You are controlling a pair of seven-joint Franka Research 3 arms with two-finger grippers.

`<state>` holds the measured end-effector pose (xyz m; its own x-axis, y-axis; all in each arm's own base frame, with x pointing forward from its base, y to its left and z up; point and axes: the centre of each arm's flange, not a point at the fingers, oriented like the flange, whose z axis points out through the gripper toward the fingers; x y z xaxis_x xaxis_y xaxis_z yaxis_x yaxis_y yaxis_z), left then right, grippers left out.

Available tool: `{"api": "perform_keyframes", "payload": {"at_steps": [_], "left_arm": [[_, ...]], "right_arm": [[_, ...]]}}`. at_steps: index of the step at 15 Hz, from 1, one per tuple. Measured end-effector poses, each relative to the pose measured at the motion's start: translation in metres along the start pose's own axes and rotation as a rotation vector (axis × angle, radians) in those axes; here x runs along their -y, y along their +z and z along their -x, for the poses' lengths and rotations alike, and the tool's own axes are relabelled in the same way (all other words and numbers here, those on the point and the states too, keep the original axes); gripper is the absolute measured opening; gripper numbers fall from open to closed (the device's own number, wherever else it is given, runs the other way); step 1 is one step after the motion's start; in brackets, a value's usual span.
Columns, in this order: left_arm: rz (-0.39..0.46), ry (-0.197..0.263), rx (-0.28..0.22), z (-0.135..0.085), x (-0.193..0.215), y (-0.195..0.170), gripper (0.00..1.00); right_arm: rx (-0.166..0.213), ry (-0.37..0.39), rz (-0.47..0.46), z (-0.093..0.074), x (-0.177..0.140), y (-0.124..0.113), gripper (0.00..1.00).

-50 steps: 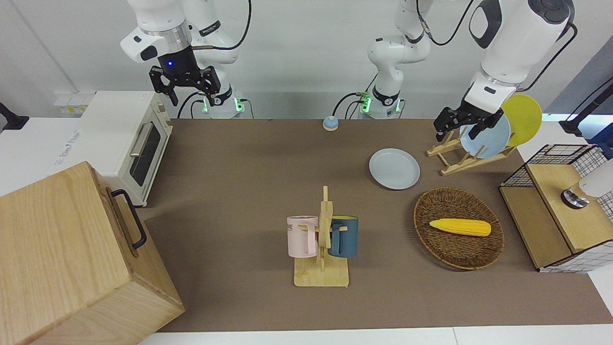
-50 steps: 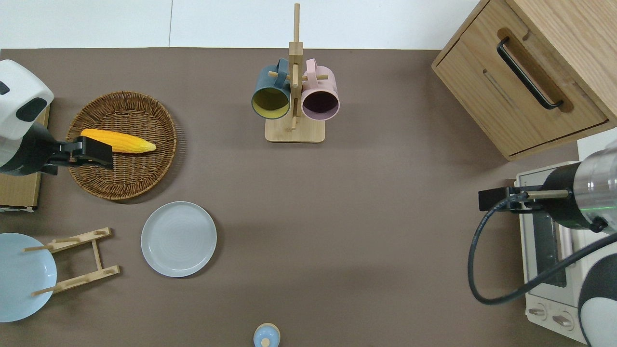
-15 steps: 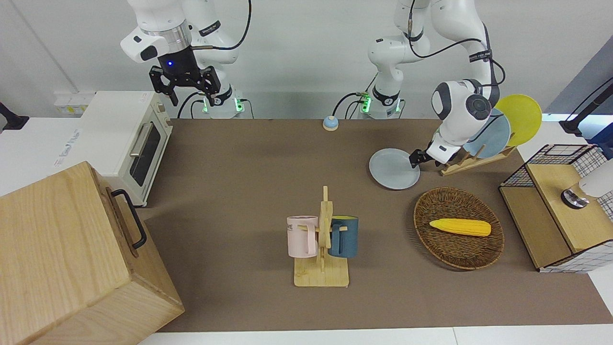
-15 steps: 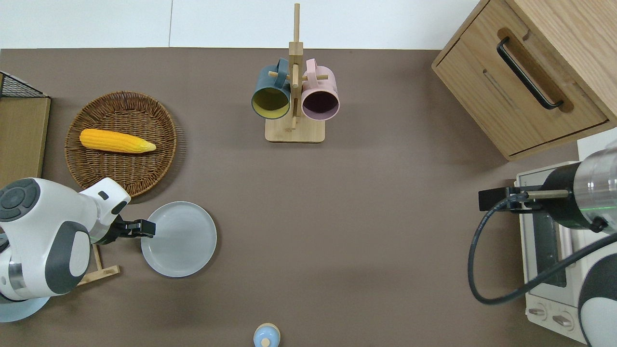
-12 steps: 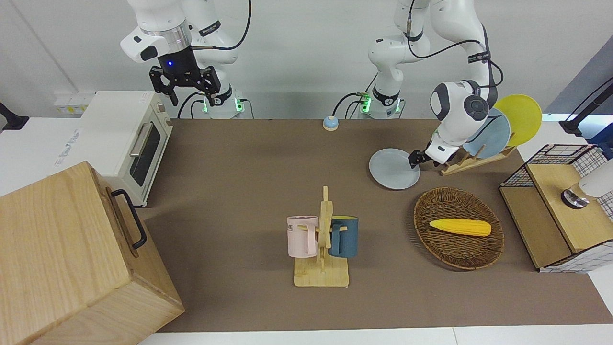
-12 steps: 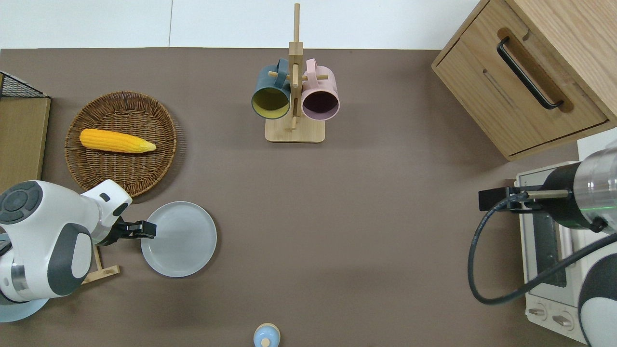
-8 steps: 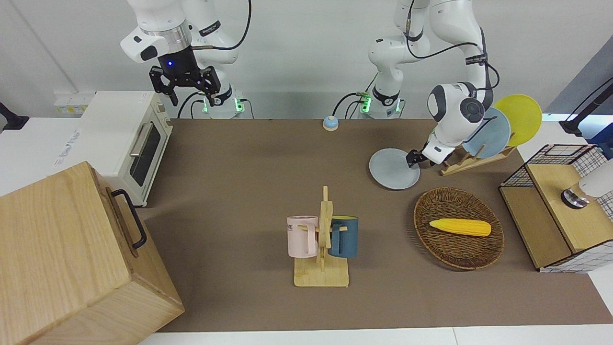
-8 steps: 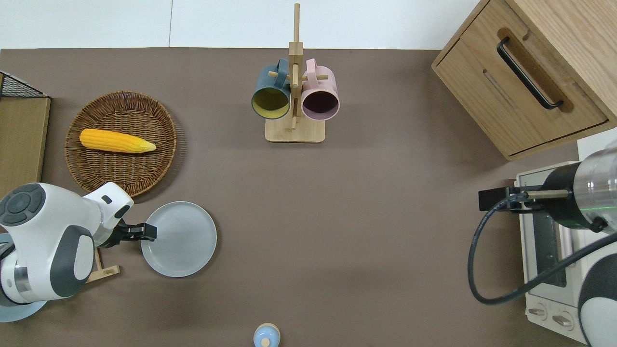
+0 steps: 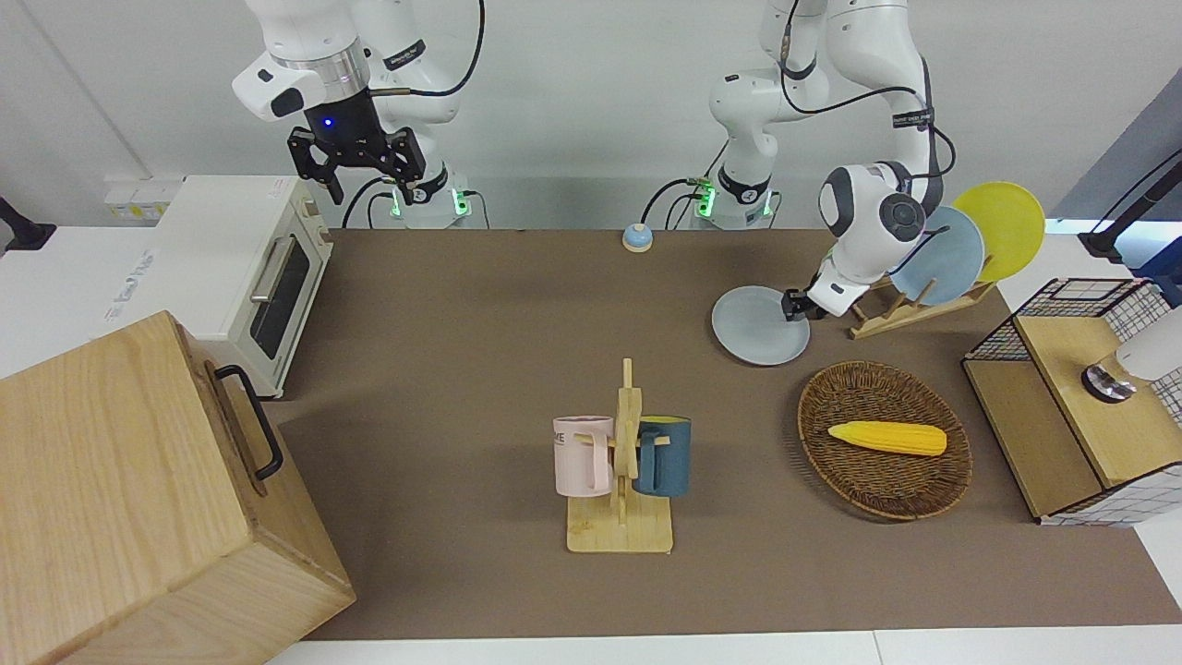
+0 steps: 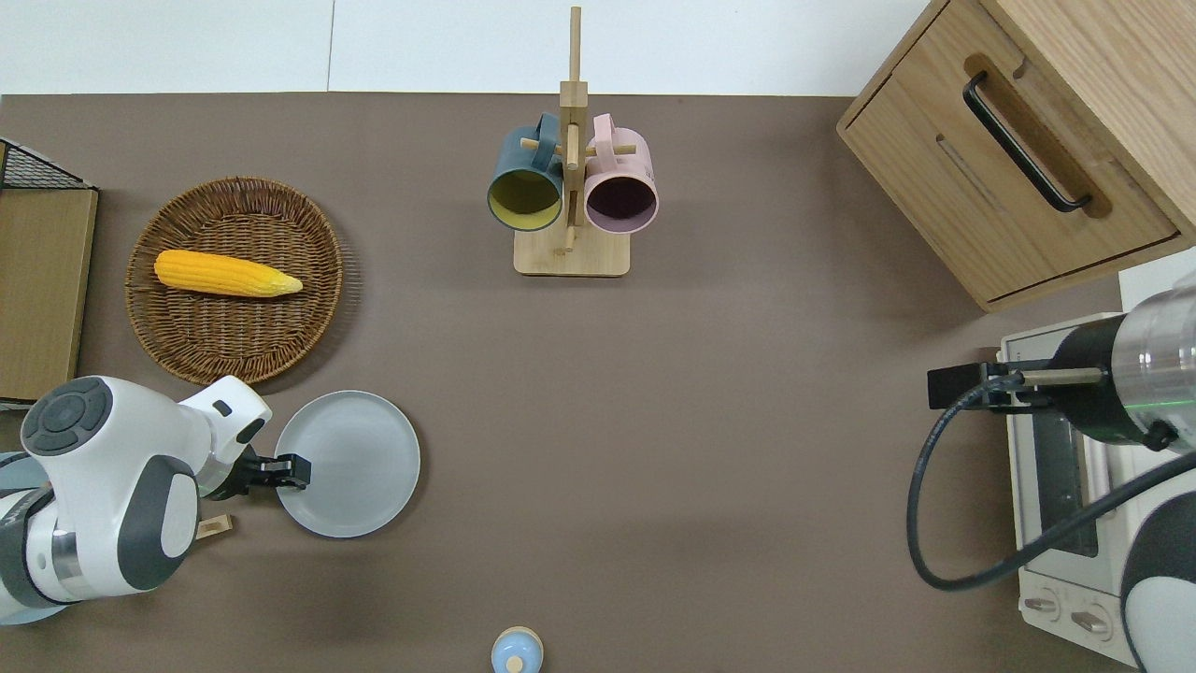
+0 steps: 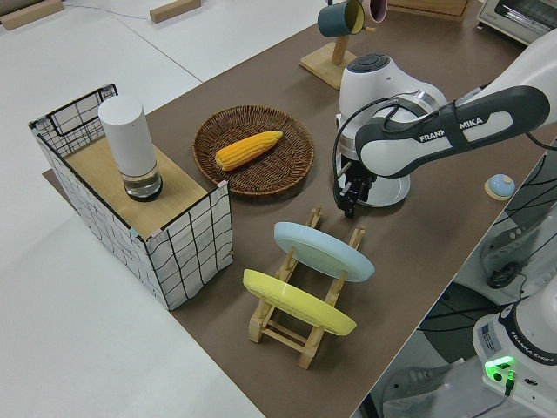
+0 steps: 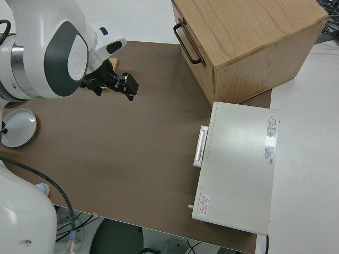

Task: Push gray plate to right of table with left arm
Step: 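Lower the left gripper against the gray plate's edge nearest the robot's left side, then push the gray plate with the left gripper across the table toward the right arm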

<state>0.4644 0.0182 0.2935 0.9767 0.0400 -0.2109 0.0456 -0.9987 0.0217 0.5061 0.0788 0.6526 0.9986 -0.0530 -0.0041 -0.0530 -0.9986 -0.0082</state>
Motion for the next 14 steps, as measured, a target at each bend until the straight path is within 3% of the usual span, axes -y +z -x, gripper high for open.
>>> {"api": "perform_keyframes", "payload": {"at_steps": [3,6,14], "left_arm": [[0.030,-0.019,-0.012,0.001,-0.003,-0.006,0.11],[0.037,-0.026,-0.020,0.002,-0.003,-0.009,0.04],[0.091,-0.065,-0.011,0.004,-0.017,-0.007,0.03]], "right_arm": [[0.000,0.000,0.000,0.000,0.000,0.000,1.00],[0.000,0.000,0.000,0.000,0.000,0.000,1.00],[0.000,0.000,0.000,0.000,0.000,0.000,1.00]]}}
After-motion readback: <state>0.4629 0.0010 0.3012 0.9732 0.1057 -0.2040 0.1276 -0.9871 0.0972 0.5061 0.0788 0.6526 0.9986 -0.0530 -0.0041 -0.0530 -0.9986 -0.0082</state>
